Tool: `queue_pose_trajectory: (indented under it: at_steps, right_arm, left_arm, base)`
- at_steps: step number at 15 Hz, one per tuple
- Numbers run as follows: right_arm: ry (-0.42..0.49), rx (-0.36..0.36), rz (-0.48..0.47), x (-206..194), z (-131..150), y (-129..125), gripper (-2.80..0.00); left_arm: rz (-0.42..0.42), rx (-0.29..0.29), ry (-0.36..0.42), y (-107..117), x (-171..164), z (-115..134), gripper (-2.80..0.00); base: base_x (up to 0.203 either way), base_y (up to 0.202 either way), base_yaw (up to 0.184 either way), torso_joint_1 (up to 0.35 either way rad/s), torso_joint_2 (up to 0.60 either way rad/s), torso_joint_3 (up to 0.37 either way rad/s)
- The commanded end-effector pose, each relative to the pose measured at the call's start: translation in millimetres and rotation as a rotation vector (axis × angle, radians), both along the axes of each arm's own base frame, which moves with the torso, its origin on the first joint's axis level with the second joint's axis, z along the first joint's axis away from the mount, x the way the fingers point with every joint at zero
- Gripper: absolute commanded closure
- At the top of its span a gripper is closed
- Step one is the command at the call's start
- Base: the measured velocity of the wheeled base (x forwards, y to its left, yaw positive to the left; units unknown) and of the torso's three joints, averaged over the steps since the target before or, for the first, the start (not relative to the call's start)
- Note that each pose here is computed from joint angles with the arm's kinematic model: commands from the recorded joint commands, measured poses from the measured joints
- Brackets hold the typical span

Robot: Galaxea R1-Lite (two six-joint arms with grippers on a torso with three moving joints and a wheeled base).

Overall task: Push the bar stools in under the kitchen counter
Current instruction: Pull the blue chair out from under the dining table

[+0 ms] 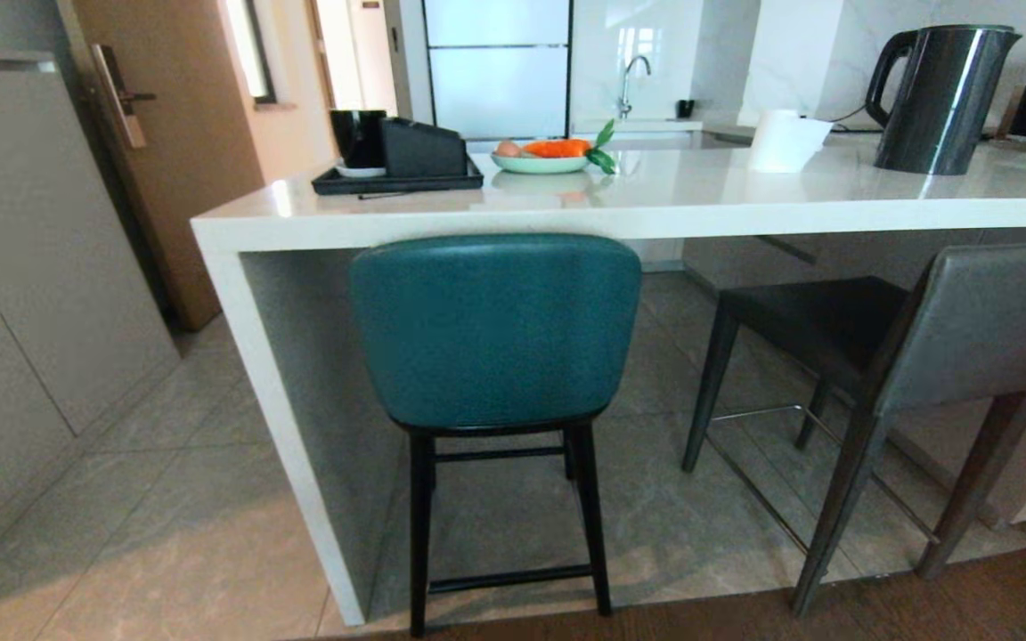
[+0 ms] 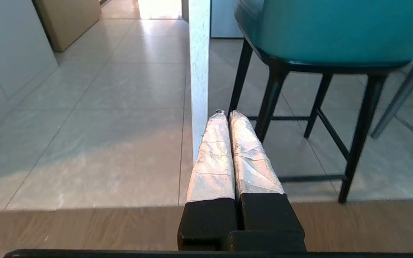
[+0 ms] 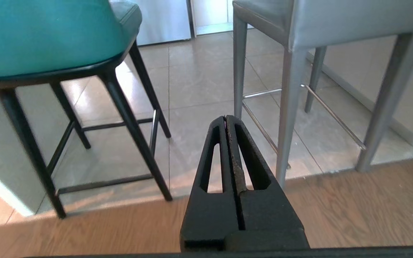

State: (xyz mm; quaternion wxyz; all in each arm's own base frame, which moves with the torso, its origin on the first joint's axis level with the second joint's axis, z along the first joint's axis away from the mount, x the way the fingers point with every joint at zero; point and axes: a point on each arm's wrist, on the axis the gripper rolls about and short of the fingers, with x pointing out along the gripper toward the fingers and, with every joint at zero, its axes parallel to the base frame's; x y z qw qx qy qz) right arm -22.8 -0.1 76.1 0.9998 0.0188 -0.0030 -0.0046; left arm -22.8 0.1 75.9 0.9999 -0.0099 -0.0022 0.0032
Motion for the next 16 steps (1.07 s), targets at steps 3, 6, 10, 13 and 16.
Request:
queue_pose_trajectory:
  at_steps: [3, 6, 10, 13, 16]
  right_arm:
    - [0.004, 0.001, 0.0, 0.4, -0.8, 0.0, 0.0]
    - [0.005, 0.001, 0.0, 0.4, -0.9, 0.0, 0.0]
    - [0.006, 0.0, 0.0, 0.5, -1.2, 0.0, 0.0]
    - [0.004, 0.001, 0.0, 0.3, -0.8, 0.0, 0.0]
    - [0.006, 0.001, 0.0, 0.4, -1.2, 0.0, 0.0]
  left_arm:
    - [0.0, 0.0, 0.006, 0.0, 0.5, -1.2, 0.0]
    - [0.0, 0.0, 0.006, 0.0, 0.5, -1.2, 0.0]
    - [0.0, 0.0, 0.006, 0.0, 0.5, -1.2, 0.0]
    - [0.0, 0.0, 0.006, 0.0, 0.5, -1.2, 0.0]
    - [0.001, 0.0, 0.006, 0.0, 0.5, -1.2, 0.0]
  base:
    - [0.197, 0.0, 0.002, 0.006, 0.0, 0.002]
    - [0.191, 0.0, 0.001, 0.003, 0.0, 0.002]
    - [0.193, 0.0, 0.003, 0.002, 0.0, 0.002]
    - [0.167, 0.0, 0.001, 0.006, 0.0, 0.0]
    - [0.0, 0.0, 0.0, 0.0, 0.0, 0.0]
